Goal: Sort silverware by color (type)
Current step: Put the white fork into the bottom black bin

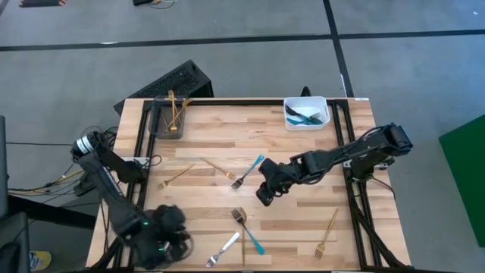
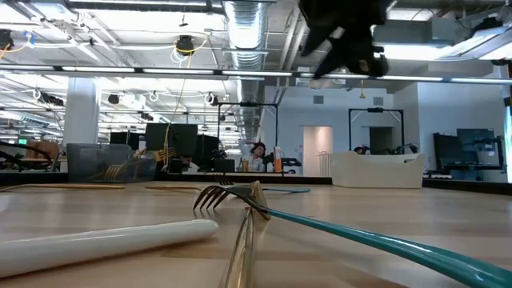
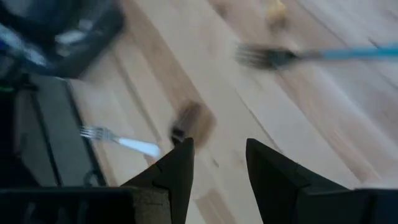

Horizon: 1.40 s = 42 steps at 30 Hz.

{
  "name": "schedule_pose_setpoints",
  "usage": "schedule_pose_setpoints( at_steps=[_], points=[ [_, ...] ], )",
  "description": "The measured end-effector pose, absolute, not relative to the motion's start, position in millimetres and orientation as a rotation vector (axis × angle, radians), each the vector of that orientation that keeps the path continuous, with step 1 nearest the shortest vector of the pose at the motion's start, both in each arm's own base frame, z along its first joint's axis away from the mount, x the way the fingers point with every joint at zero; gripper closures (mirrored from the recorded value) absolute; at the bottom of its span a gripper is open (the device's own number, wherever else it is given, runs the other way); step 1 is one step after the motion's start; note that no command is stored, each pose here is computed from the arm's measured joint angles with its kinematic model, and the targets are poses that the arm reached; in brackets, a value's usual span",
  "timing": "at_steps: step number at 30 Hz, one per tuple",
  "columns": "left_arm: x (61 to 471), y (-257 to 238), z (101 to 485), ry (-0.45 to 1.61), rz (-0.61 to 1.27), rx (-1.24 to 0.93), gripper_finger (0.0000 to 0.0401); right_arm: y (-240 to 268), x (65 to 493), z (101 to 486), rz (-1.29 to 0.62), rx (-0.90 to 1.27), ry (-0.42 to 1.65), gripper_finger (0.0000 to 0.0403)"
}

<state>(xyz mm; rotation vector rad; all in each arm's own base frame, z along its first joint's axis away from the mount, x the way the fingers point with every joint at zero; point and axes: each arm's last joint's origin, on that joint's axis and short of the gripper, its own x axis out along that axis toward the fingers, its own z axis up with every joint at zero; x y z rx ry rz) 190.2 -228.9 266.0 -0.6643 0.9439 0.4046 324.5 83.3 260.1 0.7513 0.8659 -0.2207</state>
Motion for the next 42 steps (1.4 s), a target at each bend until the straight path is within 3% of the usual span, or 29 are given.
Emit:
schedule_pose_setpoints(
  at_steps=[8, 18, 28, 42],
  points=[
    [247, -217, 248, 0.934, 0.319, -0.587, 0.0248, 99, 316, 255, -0.151, 0.601, 0.945, 0.0232],
    [301, -252, 189, 0.870, 0.202, -0.759, 0.0248, 86, 302, 245, -0.208, 0.322, 1.105, 0.0232],
    [307, -277, 135, 1.041, 0.270, -0.782, 0.0248, 65, 309, 245, -0.209, 0.275, 1.081, 0.0232],
    [305, -267, 145, 1.121, 0.339, -0.740, 0.0248, 78, 305, 246, -0.163, 0.244, 1.092, 0.0232]
  ],
)
